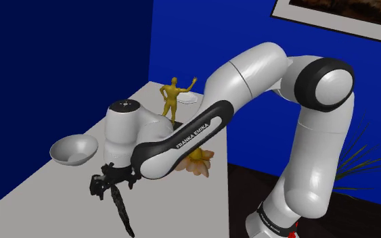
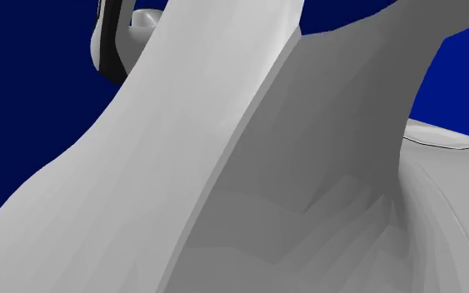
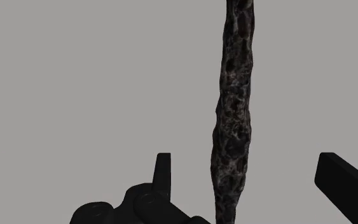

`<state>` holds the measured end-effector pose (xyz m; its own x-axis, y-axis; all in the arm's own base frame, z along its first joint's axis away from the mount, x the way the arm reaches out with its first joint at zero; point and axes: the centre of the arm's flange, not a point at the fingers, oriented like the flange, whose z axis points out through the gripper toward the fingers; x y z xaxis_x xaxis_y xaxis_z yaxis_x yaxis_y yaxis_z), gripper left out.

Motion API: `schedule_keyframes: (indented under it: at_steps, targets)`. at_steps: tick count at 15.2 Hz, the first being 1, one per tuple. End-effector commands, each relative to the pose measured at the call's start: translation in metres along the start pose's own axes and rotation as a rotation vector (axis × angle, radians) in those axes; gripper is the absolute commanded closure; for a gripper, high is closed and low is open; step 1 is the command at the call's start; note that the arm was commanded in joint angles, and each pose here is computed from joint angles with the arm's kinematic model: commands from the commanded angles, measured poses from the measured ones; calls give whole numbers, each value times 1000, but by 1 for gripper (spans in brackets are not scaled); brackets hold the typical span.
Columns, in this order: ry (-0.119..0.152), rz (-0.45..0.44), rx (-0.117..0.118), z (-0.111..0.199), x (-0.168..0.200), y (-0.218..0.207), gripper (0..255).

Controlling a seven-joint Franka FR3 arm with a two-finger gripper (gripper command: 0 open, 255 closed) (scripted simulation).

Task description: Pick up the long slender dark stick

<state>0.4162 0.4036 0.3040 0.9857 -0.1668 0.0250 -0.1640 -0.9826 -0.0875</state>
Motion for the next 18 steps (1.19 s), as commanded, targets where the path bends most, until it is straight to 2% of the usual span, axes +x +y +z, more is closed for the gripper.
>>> schedule_keyframes:
  at_steps: [1, 4, 6, 7, 15, 18]
  targets:
    - [1, 0, 0, 11, -1, 0, 0]
    - [1, 0, 0, 29, -2, 2, 0]
    - [1, 0, 0, 29, -2, 2, 0]
    - [1, 0, 0, 29, -2, 2, 255]
    - [0, 0, 0, 31, 0, 2, 255]
    - [1, 0, 0, 19, -2, 1, 255]
